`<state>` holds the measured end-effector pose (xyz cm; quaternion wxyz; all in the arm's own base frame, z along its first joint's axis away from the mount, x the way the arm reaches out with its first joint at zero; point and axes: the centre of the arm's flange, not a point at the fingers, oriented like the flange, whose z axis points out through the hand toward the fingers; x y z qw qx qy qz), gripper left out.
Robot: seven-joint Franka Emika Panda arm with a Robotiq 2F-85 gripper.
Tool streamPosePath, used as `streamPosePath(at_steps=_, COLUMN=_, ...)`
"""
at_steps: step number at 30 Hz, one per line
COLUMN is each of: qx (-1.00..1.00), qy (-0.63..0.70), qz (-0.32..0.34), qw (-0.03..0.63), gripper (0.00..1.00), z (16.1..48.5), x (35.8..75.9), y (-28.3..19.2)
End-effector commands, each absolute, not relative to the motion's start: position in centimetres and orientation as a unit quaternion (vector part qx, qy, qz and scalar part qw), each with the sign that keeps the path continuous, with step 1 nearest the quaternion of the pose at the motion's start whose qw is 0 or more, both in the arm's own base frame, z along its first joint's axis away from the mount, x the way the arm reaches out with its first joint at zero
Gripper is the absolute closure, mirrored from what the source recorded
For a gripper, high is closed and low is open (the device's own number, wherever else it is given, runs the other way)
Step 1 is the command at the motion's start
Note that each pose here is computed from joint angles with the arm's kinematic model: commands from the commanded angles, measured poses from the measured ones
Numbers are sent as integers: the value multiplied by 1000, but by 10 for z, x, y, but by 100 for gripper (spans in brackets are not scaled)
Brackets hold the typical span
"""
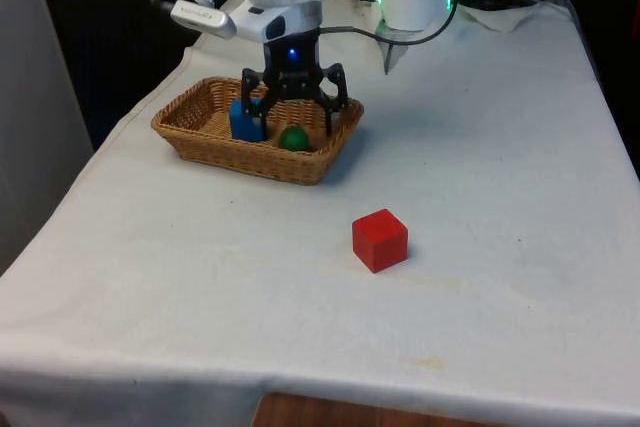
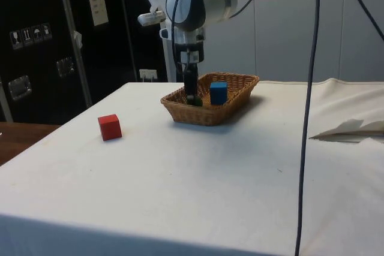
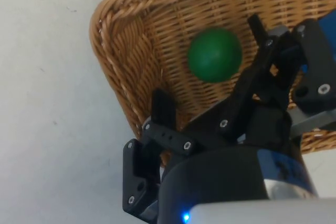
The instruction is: Place all non-red objects into the basket.
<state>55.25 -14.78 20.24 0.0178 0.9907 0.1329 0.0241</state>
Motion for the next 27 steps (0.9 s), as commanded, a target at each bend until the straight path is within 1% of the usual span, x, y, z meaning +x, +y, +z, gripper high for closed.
streamPosePath(at_steps=1, qx=991, qy=133, qz=25, qw=14, gripper=0, z=212, x=551, y=-148)
streamPosePath(at_steps=2, qx=991, qy=132, qz=25, qw=13, gripper=0, z=214, x=550, y=-149)
streamPosePath(at_steps=3, qx=991, qy=132, qz=25, qw=15, gripper=0, z=208, x=553, y=-148)
streamPosePath(at_steps=4, qx=991, qy=131, qz=25, qw=11, gripper=0, z=218, x=549, y=-149)
streamPosePath(at_steps=7, qx=991, qy=128, qz=26, qw=4, gripper=0, z=230, x=544, y=-149)
streamPosePath(at_steps=10, qx=992, qy=125, qz=28, qw=-1, gripper=0, z=240, x=540, y=-149)
streamPosePath(at_steps=11, qx=992, qy=126, qz=29, qw=-2, gripper=0, z=238, x=541, y=-149)
streamPosePath(at_steps=15, qx=992, qy=122, qz=30, qw=-10, gripper=0, z=254, x=533, y=-149)
streamPosePath(at_steps=20, qx=992, qy=120, qz=33, qw=-21, gripper=0, z=265, x=528, y=-146)
streamPosePath(at_steps=27, qx=992, qy=114, qz=36, qw=-31, gripper=0, z=282, x=523, y=-133)
